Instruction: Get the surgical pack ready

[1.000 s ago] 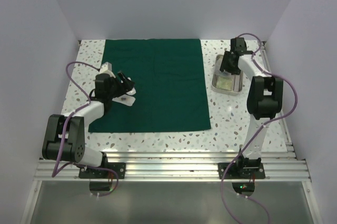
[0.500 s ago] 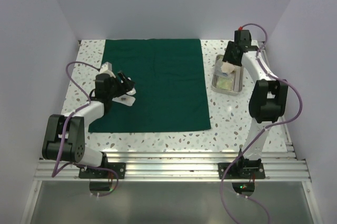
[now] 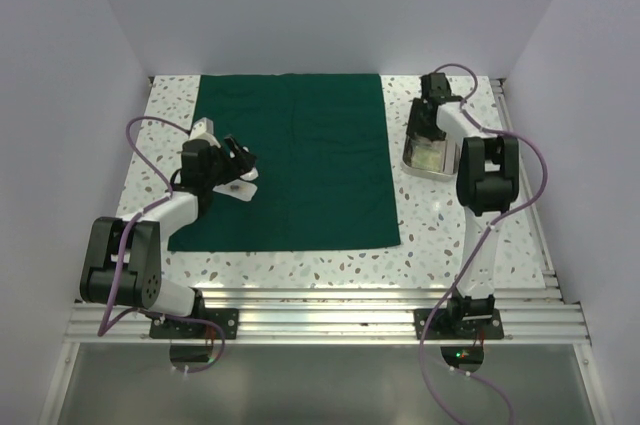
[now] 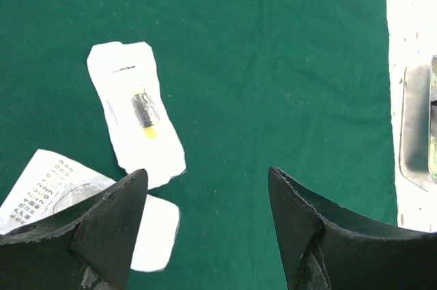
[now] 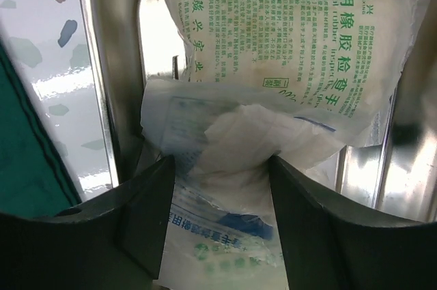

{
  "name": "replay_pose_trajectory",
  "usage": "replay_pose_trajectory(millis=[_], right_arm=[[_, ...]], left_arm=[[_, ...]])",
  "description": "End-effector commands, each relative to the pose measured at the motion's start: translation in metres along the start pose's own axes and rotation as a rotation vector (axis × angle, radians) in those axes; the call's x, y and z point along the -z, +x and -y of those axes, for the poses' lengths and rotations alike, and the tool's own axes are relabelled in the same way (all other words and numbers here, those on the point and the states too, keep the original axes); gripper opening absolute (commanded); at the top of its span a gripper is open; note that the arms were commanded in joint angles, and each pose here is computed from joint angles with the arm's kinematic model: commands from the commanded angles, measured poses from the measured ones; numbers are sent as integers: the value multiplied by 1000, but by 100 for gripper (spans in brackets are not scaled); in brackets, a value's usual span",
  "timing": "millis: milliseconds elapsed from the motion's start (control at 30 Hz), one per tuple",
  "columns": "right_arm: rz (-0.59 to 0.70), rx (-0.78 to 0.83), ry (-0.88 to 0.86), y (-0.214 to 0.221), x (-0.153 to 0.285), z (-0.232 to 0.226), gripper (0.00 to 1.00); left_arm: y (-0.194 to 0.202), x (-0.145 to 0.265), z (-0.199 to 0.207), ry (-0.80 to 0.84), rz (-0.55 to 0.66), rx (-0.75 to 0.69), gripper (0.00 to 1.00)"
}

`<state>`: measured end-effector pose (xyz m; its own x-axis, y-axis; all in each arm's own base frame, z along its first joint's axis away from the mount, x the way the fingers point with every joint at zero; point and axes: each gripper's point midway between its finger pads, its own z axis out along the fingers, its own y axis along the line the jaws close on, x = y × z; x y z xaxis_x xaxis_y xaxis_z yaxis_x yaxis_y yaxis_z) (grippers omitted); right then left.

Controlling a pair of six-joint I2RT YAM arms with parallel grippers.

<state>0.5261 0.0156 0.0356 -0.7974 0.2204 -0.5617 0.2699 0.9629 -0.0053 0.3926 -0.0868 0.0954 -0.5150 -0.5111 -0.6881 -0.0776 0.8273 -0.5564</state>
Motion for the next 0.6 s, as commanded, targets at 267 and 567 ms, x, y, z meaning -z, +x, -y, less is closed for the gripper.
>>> replay_pose_trajectory(millis=[267,567], right_arm=[[190,-5,31,-58,74,11,67],[246,7,-29,-60,123,-5,79]], left_arm=[[-26,5,7,-8,91,-42,76],[-57,-17,3,-149,43,-60,80]])
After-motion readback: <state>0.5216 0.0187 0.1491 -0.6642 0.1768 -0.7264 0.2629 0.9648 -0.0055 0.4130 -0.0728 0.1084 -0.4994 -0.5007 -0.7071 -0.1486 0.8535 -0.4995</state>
